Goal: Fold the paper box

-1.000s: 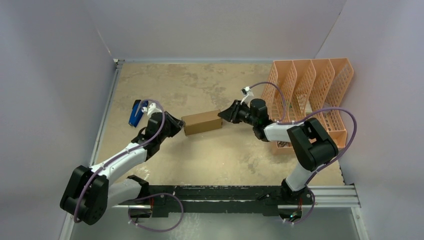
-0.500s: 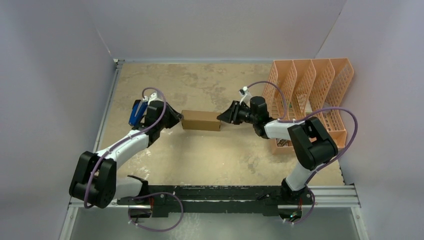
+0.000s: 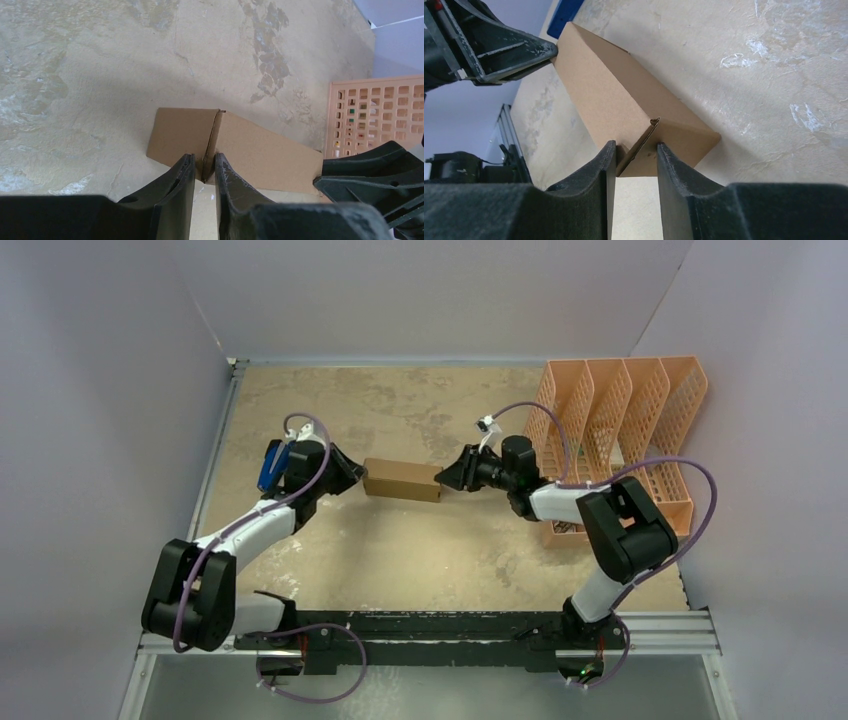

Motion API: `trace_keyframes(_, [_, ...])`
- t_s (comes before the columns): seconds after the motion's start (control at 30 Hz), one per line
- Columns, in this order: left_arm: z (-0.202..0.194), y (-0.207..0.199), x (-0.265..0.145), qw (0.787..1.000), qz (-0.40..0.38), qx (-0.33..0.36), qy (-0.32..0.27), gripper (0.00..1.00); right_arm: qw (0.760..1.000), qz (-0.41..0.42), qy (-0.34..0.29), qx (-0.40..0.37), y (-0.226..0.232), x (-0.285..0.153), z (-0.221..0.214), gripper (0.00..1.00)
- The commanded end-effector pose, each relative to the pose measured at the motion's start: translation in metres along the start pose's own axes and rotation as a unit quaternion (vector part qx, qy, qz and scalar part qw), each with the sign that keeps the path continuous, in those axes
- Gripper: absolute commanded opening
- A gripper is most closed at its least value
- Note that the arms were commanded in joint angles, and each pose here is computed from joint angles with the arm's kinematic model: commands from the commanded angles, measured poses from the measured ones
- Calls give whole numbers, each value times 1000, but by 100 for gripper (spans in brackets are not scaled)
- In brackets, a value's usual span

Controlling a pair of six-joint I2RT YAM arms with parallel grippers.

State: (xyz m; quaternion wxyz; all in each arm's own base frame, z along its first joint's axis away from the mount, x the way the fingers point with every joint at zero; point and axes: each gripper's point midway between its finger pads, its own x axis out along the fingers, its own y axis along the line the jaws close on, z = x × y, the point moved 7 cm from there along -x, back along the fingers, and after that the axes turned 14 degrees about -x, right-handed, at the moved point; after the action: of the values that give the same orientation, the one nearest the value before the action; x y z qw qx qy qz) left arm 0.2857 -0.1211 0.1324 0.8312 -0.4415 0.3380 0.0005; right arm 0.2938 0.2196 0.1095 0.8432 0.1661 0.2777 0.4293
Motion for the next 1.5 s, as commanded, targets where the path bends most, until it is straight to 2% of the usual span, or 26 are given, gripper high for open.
trace_keyframes(0.0, [-41,67,-13,988,120,22,97,21,989,-54,141,-6,-15,-21,-57,17])
trace_keyframes(0.27, [-38,54,-36,994,78,21,77,27,990,-30,122,-64,5,-29,-34,23])
trace_keyframes(0.43, [-38,54,-56,995,79,5,65,37,991,-32,101,-83,19,-46,-23,29])
trace_keyframes(0.6, [-29,44,-74,997,75,-6,30,46,988,-59,96,-107,28,-68,-17,44])
trace_keyframes(0.77, [1,31,-100,993,104,28,-52,58,981,-122,81,-128,30,-89,-2,64])
trace_keyframes(0.83, [13,19,-112,991,100,44,-81,64,976,-156,63,-139,33,-97,13,70])
trace_keyframes(0.97, [34,1,-141,984,98,73,-128,84,966,-215,49,-139,37,-116,33,78])
trace_keyframes(1.1, [54,-14,-180,972,94,79,-200,99,949,-289,16,-126,38,-140,45,88])
trace_keyframes(1.33, [89,-38,-282,926,42,98,-363,100,913,-380,-39,-140,54,-196,64,99])
trace_keyframes(1.47, [91,-28,-317,903,44,108,-413,100,886,-432,-90,-145,64,-237,67,99])
